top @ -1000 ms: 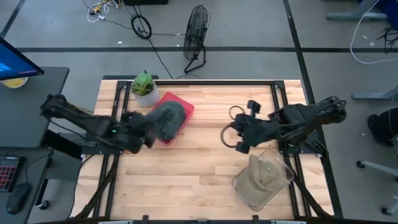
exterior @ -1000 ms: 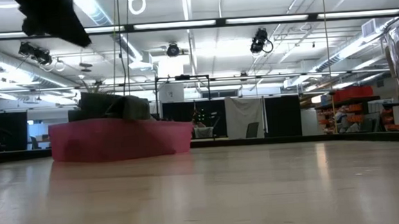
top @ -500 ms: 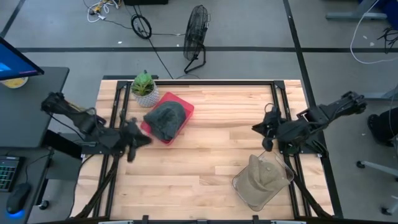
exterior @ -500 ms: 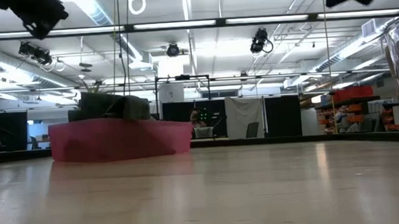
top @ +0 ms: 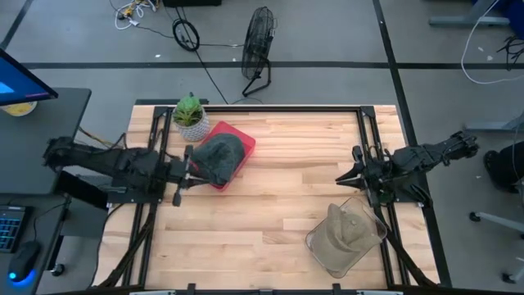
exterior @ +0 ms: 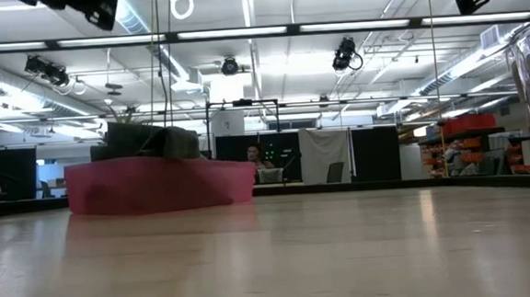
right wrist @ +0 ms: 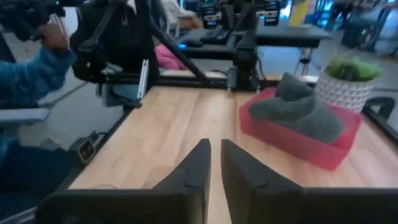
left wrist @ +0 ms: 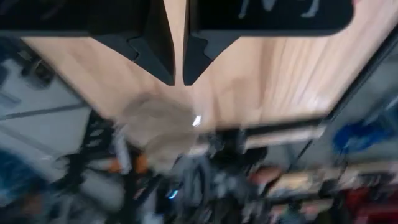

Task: Pick & Place hat
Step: Return to Home Position

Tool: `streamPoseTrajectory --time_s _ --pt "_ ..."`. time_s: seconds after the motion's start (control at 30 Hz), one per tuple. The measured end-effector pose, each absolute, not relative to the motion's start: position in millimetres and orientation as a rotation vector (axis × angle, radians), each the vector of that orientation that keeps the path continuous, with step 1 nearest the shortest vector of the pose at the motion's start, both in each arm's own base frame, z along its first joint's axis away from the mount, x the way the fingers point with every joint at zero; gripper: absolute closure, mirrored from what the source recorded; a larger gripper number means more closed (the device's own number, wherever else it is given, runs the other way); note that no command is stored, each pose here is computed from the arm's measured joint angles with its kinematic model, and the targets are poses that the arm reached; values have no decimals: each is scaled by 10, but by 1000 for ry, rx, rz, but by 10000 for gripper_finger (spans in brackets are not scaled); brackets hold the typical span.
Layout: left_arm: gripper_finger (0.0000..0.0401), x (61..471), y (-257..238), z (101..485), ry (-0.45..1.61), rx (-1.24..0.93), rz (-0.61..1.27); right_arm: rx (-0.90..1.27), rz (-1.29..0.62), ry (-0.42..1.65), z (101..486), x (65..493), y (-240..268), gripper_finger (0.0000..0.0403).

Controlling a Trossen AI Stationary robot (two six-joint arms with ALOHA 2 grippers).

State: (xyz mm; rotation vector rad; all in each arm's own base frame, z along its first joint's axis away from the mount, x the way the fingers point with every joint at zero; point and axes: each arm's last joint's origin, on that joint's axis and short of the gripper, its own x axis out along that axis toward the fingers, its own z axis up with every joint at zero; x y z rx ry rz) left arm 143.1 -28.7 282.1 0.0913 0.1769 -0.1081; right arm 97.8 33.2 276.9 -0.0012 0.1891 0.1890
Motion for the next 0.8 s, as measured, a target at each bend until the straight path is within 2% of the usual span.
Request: streamPoseTrajectory --time_s 0.1,0.3,0.5,0.8 --pt "375 1394 -164 2894 112 122 -133 22 161 117 2708 946 285 360" --pt "388 1181 82 2920 109 120 33 -18 168 68 2565 887 233 360" --pt "396 1096 141 2878 95 29 -10 -42 197 -50 2380 908 226 360" --pt "389 1141 175 2254 54 52 15 1 179 -79 2125 932 211 360"
